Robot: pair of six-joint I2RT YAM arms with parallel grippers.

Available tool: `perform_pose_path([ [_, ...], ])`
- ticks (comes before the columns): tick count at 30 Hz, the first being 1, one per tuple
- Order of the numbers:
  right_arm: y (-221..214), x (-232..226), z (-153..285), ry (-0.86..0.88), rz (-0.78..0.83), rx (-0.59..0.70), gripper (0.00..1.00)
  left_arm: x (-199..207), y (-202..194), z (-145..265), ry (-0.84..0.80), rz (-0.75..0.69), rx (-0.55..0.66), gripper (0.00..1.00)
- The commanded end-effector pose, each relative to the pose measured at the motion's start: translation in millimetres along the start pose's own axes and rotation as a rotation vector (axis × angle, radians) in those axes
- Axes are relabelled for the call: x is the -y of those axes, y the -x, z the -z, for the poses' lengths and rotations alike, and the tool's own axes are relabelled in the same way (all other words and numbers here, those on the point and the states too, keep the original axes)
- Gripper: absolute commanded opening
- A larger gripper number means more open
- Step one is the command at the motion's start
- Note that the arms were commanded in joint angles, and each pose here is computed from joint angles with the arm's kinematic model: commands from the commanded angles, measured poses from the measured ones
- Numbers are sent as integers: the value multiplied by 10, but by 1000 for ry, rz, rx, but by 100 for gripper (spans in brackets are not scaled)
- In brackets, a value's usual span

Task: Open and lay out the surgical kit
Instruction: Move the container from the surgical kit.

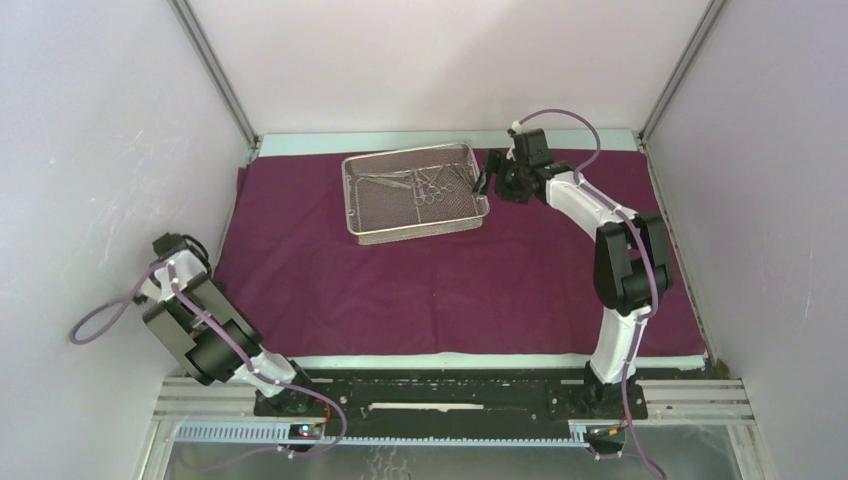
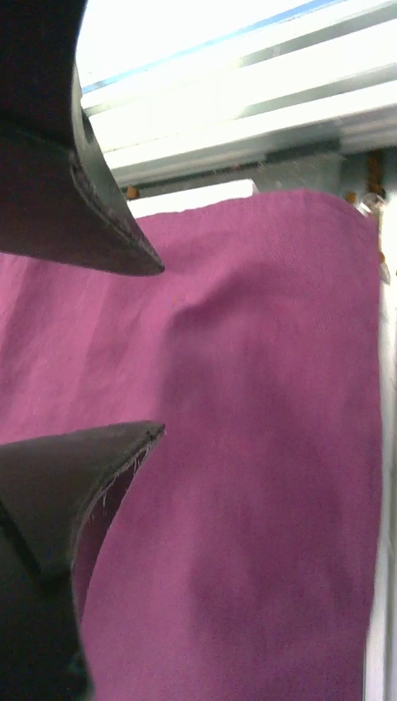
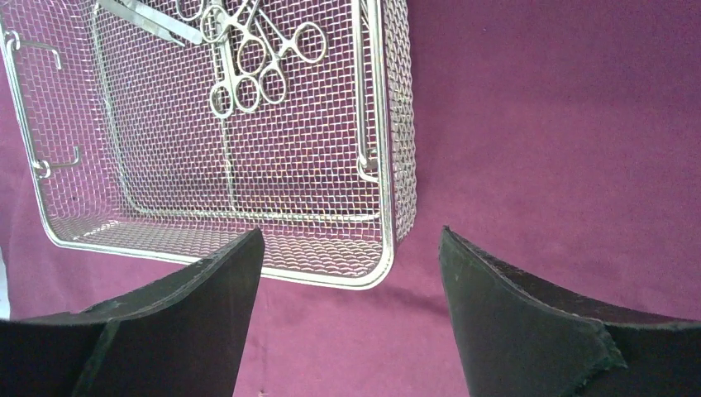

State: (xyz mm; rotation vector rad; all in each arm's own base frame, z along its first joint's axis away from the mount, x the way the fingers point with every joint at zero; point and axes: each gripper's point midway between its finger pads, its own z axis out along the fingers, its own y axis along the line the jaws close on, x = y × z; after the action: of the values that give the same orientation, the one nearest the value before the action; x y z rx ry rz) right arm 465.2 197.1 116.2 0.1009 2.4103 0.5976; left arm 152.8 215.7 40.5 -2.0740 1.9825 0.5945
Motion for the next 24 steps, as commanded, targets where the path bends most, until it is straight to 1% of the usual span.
perform_pose_path([
  [1, 180, 40, 69, 0, -1, 51, 87, 412, 672, 655, -144, 5, 262, 74],
  [4, 253, 177, 106, -20, -37, 63, 88, 563, 736, 1010, -206, -23, 339, 78],
  [7, 263, 389, 113, -44, -111, 61, 88, 837, 690, 1358, -312, -82, 375, 78],
  [12, 56, 879, 115, -122, -251, 37, 88, 1370, 338, 1804, -489, -224, 347, 78],
  [15, -68, 1194, 164, -171, -322, 47, 88, 1651, 8, 1936, -599, -303, 288, 78],
  [18, -218, 1460, 189, -235, -381, 32, 88, 1828, -315, 1980, -648, -382, 239, 78],
  [20, -333, 1590, 191, -268, -419, 15, 88, 1889, -497, 1974, -664, -424, 203, 78],
  [24, -543, 2098, 372, -379, -553, 16, 89, 1922, -724, 1969, -704, -477, 148, 78],
])
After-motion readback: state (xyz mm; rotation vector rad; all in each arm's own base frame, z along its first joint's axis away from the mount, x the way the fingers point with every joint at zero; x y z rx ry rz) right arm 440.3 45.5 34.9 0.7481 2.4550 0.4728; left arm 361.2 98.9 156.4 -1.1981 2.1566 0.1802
